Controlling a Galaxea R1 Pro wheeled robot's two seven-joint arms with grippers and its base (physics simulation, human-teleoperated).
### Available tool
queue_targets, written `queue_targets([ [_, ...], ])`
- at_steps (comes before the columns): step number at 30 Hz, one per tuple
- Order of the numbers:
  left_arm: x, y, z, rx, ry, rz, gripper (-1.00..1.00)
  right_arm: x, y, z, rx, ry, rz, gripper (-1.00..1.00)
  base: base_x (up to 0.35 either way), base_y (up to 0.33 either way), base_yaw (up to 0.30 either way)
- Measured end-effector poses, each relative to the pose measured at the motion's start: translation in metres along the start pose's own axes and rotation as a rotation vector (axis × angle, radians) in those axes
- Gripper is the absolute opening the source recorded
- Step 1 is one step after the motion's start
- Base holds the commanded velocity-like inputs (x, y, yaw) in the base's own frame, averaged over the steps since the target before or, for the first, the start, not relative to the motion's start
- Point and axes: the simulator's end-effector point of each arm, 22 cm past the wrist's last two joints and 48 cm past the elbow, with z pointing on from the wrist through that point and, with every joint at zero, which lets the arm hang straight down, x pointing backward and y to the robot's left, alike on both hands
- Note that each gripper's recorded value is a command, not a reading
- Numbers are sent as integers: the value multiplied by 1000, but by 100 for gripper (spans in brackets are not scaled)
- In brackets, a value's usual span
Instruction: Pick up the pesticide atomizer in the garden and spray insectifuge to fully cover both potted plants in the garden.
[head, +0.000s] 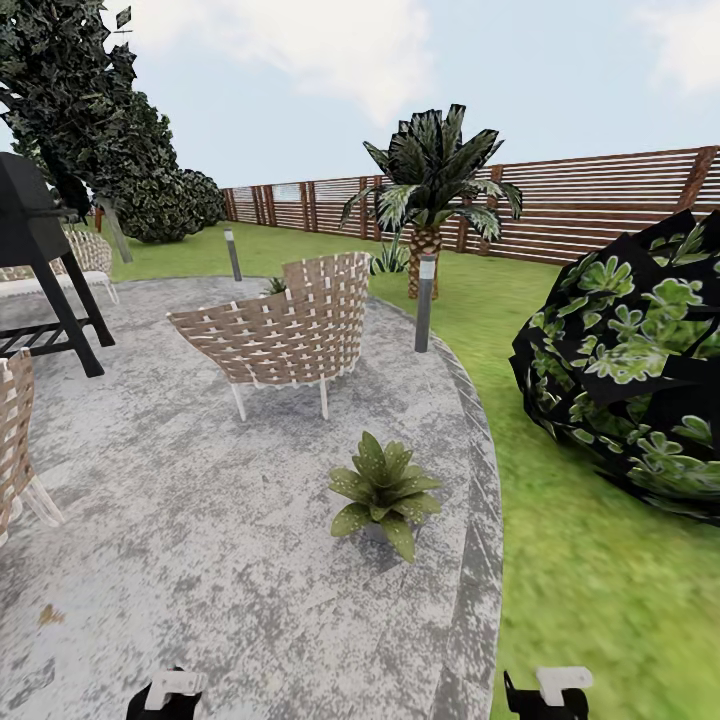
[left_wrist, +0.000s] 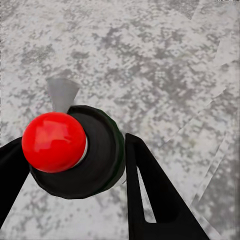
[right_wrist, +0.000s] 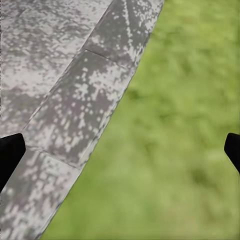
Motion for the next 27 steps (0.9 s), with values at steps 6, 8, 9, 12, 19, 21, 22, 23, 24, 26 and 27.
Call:
queue_targets([
  [6,0,14,-1,-49,-5,-44,-100,0,3,0,-4,1,1,100,0,0,0],
  [8,0,15,-1,-54,-4,-47,-100,0,5,0,-6,2,3,100,0,0,0],
  [9,0,15,-1,-55,-4,-48,-100,1,7,0,-8,2,3,100,0,0,0],
  [12,1,16,-1,-57,-3,-48,-100,5,9,-2,-14,12,2,100,0,0,0],
  [19,2,18,-2,-60,-1,-46,-100,19,33,-8,-45,48,16,100,0,0,0],
  [21,2,19,-2,-61,-1,-46,-100,19,35,-8,-47,49,16,100,0,0,0],
  [22,2,19,-2,-61,-1,-46,-100,20,35,-9,-48,51,17,100,0,0,0],
  [23,1,19,-2,-61,-2,-46,-100,20,36,-9,-49,51,17,100,0,0,0],
  [24,1,19,-2,-61,-2,-46,-100,20,36,-9,-49,50,17,100,0,0,0],
  [26,1,19,-2,-61,-2,-46,-100,20,36,-9,-49,51,17,100,0,0,0],
  [27,1,19,-2,-62,-3,-46,-100,20,36,-9,-49,52,17,100,0,0,0],
])
